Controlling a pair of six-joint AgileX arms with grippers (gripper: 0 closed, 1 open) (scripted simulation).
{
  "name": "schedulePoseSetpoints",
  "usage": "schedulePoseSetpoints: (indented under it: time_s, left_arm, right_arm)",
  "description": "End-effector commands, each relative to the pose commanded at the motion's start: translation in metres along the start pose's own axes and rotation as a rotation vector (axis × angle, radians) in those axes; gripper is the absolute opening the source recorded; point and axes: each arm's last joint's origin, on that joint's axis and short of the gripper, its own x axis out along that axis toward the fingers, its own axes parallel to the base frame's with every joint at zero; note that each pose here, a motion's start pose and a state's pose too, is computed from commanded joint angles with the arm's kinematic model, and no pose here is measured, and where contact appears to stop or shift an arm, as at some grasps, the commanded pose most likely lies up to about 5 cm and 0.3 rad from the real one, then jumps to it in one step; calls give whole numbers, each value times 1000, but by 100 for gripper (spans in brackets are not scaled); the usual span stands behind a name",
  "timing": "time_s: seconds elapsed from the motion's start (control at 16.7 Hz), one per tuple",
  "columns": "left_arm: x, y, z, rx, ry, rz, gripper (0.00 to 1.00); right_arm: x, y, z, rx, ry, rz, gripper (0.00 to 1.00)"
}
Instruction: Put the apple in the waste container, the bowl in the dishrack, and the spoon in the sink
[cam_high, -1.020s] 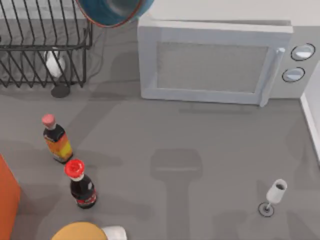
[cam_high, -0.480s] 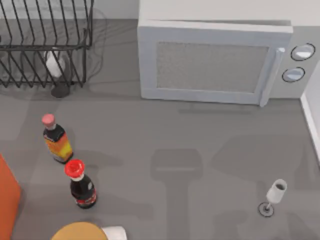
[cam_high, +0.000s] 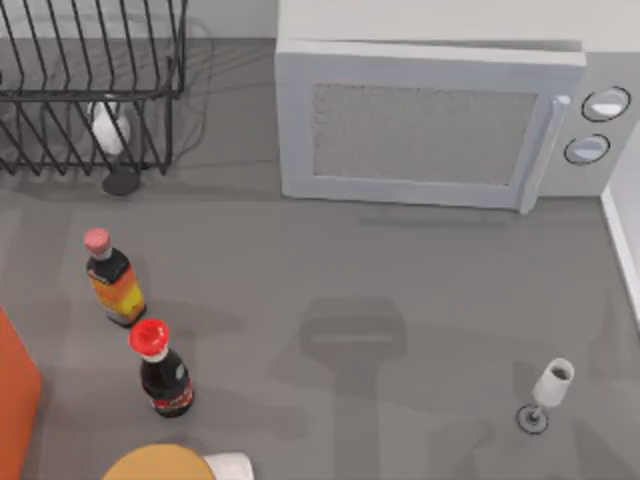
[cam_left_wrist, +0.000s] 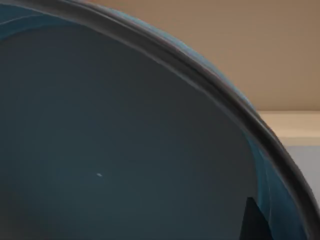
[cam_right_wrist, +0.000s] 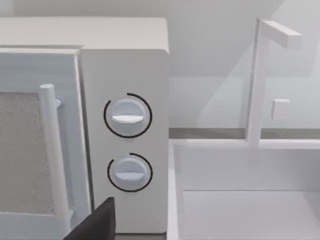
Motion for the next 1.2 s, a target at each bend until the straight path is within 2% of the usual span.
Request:
schedulePoseSetpoints:
  time_s: [0.36, 0.6, 0.78, 0.96, 1.2]
  left_arm:
    - [5, 0, -1, -1, 5, 0, 0]
    - [52, 6, -18, -2, 12, -3, 0]
    - [106, 11, -49, -1, 2, -3, 0]
    - [154, 11, -95, 2, -20, -2, 0]
    - [190, 6, -160, 2, -26, 0, 0]
  right_arm:
    - [0, 0, 0, 0, 0, 0, 100]
    - [0, 0, 0, 0, 0, 0, 100]
    - [0, 0, 0, 0, 0, 0, 100]
    - [0, 0, 0, 0, 0, 0, 100]
    - [0, 0, 0, 0, 0, 0, 100]
